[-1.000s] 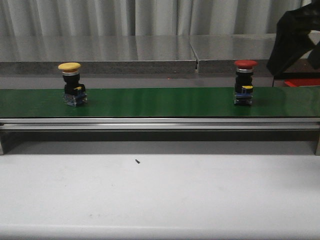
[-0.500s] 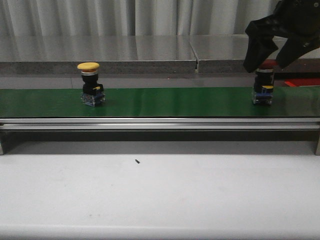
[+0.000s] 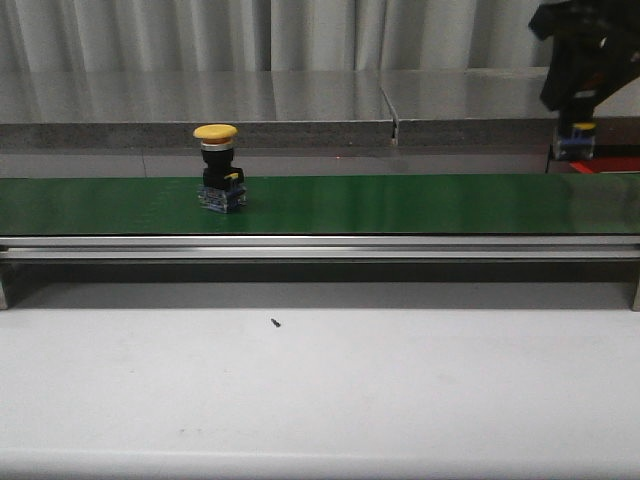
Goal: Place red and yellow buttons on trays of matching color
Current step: 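Lower the red button into the red tray and open the right gripper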
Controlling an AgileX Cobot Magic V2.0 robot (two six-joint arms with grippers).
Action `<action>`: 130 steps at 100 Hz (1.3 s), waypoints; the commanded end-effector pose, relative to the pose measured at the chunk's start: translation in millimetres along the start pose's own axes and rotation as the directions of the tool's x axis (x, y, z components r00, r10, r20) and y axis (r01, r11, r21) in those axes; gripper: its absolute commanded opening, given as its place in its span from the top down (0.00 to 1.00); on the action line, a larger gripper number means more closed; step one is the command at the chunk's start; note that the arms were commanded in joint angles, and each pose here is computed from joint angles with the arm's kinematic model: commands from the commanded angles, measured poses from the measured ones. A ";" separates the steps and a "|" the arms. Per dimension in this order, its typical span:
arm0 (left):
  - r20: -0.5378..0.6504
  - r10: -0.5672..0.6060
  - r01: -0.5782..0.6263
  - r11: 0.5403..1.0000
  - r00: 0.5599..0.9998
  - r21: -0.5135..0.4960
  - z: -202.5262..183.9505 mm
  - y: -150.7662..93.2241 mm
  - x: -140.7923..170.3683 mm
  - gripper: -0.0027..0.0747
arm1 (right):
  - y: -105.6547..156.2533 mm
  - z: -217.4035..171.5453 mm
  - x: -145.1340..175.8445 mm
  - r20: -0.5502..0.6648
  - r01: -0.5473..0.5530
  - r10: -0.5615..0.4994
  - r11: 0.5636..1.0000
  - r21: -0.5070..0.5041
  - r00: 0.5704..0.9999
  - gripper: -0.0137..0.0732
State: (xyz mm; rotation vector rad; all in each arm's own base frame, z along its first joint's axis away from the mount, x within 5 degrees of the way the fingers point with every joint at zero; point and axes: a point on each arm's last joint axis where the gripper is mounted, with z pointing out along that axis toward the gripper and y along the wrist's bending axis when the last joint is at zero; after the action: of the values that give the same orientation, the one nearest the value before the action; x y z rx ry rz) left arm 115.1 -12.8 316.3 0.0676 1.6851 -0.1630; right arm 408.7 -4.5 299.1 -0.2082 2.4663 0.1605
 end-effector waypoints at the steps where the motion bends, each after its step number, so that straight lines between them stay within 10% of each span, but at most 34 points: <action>1: 0.064 -0.017 0.019 1.000 0.998 -0.026 -1.9 1.6 -12.5 0.99 | -25.6 -38.0 -27.3 0.161 -0.040 0.030 0.997 0.064 0.986 0.62; 49: 0.064 -0.017 0.019 1.000 0.998 -0.026 -1.9 1.6 -12.5 0.99 | -149.8 15.0 -52.9 0.181 -0.209 0.186 0.970 0.121 0.966 0.62; 114: 0.064 -0.017 0.019 1.000 0.998 -0.026 -1.9 1.6 -12.5 0.99 | -178.9 76.6 -32.5 0.184 -0.257 0.228 0.954 0.156 0.956 0.61; 130: 0.064 -0.017 0.019 1.000 0.998 -0.026 -1.9 1.6 -12.5 0.99 | -177.9 69.0 -37.7 0.201 -0.252 0.219 0.955 0.158 0.955 0.34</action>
State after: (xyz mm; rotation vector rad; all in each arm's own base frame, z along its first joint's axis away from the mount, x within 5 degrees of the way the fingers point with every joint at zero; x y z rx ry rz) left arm 115.1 -12.8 316.3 0.0676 1.6851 -0.1630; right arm 516.9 -159.7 197.4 0.1769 2.4617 0.0981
